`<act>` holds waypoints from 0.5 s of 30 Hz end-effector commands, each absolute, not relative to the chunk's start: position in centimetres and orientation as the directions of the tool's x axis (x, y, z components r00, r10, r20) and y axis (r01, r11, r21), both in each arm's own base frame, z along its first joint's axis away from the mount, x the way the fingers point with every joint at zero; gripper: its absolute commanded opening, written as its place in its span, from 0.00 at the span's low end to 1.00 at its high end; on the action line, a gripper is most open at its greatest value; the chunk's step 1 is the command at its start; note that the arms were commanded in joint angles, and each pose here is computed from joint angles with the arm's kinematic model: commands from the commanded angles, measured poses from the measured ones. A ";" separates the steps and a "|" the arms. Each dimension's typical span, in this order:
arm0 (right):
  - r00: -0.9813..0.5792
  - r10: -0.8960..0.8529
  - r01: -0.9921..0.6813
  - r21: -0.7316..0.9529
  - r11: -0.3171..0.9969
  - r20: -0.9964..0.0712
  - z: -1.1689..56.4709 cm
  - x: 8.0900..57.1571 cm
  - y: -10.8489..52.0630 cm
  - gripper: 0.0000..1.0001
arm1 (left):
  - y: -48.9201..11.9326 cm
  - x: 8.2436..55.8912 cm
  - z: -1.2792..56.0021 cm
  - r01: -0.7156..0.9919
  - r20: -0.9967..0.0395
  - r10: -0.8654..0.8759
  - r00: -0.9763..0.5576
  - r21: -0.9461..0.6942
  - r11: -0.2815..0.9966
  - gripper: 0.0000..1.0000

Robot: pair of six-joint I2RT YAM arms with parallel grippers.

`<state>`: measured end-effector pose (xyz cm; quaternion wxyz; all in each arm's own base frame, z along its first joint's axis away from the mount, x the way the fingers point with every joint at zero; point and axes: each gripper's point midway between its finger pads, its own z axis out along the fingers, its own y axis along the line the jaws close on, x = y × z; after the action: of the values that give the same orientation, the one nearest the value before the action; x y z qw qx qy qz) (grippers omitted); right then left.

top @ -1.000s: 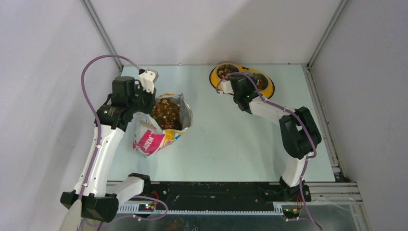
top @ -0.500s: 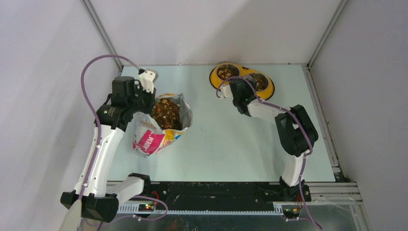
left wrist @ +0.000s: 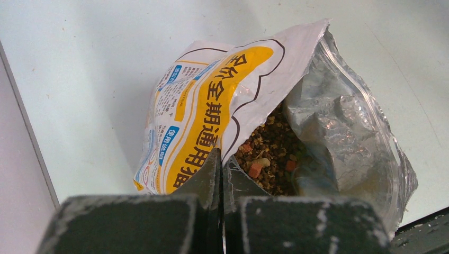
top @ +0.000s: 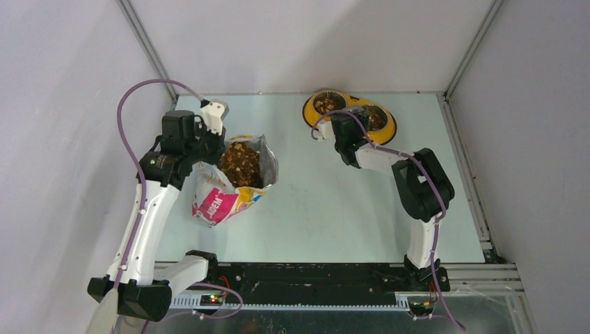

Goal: Serve the pet food
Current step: Move the pet food bowl to the center of the board.

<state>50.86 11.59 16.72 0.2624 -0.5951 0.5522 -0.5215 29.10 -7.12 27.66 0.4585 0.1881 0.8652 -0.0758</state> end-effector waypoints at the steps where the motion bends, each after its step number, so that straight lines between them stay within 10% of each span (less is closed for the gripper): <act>1: -0.151 -0.960 -0.271 -0.944 -0.190 0.236 21.3 52.5 12.8 0.00 | -6.9 28.8 29.9 0.387 -0.865 0.235 -0.443 0.052 0.921 0.00; 15: -0.166 -0.966 -0.241 -0.958 -0.157 0.200 22.4 52.9 12.7 0.00 | -6.9 28.8 30.1 0.387 -0.866 0.233 -0.443 0.049 0.921 0.00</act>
<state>52.13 12.50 18.71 0.3009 -0.5835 0.5485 -0.5177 29.10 -7.13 27.67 0.4585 0.1882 0.8651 -0.0773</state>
